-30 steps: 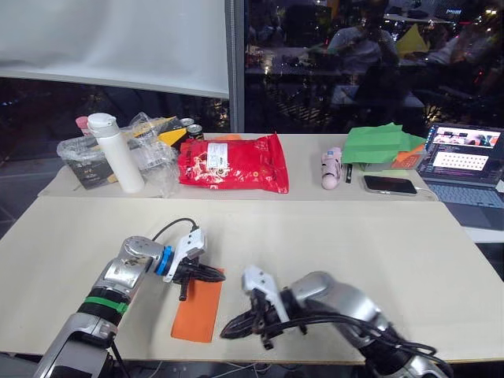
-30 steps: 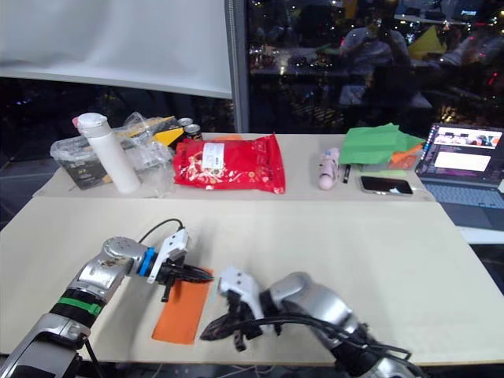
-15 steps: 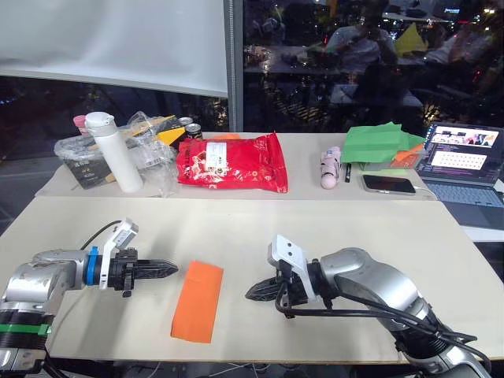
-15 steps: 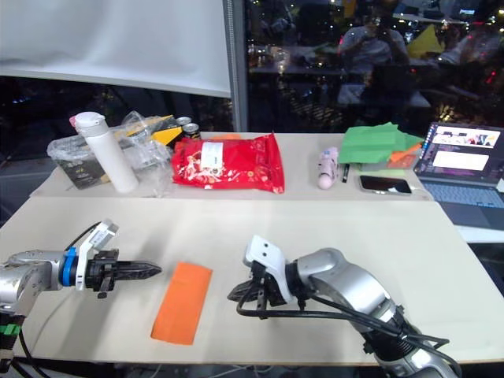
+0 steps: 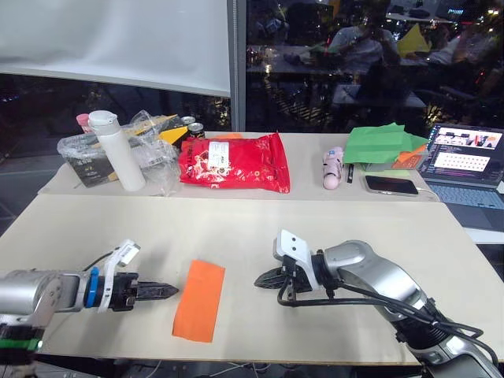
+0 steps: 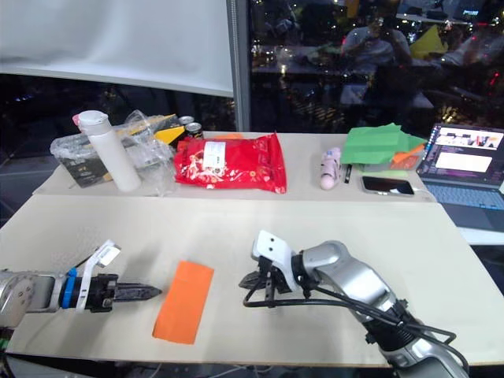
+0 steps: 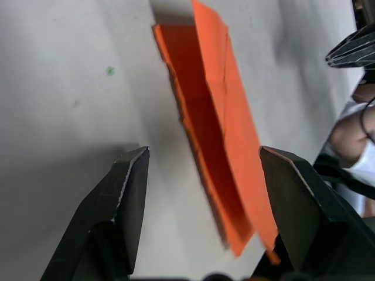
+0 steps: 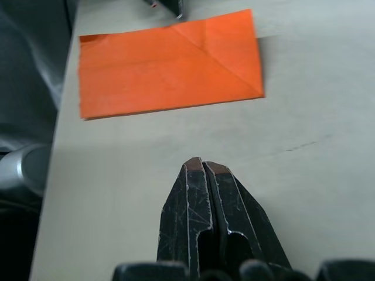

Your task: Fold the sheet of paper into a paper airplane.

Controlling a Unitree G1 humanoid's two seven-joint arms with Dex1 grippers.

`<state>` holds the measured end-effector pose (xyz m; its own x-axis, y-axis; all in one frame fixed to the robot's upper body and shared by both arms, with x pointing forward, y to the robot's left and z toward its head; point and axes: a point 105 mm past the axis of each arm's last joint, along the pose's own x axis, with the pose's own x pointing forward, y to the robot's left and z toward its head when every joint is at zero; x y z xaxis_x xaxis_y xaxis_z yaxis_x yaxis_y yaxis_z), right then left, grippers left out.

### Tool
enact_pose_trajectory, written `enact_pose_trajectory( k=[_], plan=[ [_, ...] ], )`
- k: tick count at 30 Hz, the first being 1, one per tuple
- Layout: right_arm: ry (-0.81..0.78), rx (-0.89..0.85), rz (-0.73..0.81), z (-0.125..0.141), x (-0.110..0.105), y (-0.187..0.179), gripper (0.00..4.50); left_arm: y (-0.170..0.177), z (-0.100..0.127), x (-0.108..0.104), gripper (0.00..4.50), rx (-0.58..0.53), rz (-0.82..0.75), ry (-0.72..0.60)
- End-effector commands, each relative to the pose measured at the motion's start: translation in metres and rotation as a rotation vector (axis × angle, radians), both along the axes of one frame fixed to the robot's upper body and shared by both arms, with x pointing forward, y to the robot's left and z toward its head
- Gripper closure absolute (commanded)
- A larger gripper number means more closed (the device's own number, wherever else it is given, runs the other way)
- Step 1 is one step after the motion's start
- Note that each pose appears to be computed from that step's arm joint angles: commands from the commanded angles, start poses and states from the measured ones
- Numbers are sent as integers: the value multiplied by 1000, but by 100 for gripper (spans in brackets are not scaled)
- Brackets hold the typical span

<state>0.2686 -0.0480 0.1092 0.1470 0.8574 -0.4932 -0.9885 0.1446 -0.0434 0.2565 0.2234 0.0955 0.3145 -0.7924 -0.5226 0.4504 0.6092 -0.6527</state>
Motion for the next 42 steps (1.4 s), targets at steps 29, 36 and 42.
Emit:
enact_pose_trajectory(
  k=[29, 36, 42],
  plan=[
    [-203, -68, -346, 33, 37, -69, 450, -112, -5, 48, 447, -320, 25, 232],
    [-209, -65, -360, 32, 38, -69, 450, -130, -37, 57, 447, -270, 170, 345],
    [-201, -68, -363, 29, 36, -70, 450, -137, -33, 53, 306, -333, 175, 330]
  ],
)
